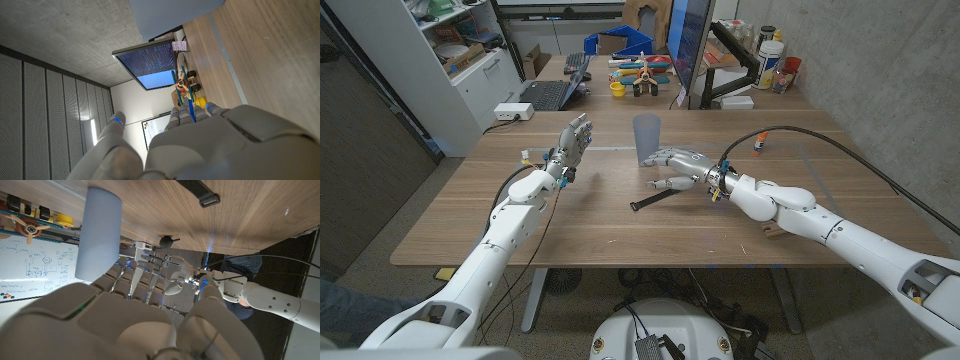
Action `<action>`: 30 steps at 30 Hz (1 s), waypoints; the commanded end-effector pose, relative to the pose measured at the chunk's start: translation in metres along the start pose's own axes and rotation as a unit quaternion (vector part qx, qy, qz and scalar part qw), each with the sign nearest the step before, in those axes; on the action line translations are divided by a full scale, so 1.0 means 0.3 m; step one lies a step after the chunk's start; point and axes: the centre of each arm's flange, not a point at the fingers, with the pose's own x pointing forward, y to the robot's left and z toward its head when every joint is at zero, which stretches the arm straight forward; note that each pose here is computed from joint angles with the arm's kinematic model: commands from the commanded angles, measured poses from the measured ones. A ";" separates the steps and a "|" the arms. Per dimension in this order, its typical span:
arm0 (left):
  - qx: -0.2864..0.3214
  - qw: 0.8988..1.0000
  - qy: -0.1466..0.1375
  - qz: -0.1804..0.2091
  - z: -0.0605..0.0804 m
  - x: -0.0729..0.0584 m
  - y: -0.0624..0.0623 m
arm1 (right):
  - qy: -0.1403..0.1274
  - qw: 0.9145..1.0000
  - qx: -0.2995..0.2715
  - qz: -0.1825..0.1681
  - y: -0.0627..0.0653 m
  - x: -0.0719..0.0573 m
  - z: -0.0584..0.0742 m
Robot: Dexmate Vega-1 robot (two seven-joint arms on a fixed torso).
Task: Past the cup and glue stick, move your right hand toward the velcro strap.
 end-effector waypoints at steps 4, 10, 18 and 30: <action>0.001 1.000 0.002 -0.004 -0.003 0.011 0.000 | 0.004 1.000 0.002 0.021 0.043 0.016 0.002; 0.001 1.000 0.004 -0.004 -0.006 0.014 0.003 | 0.008 1.000 0.003 0.027 0.056 0.024 -0.003; 0.002 1.000 0.007 -0.005 -0.007 0.018 0.008 | 0.012 0.999 0.003 0.036 0.072 0.035 -0.009; 0.007 1.000 0.009 -0.005 0.001 0.017 0.004 | 0.013 0.998 0.006 0.054 0.107 0.041 -0.019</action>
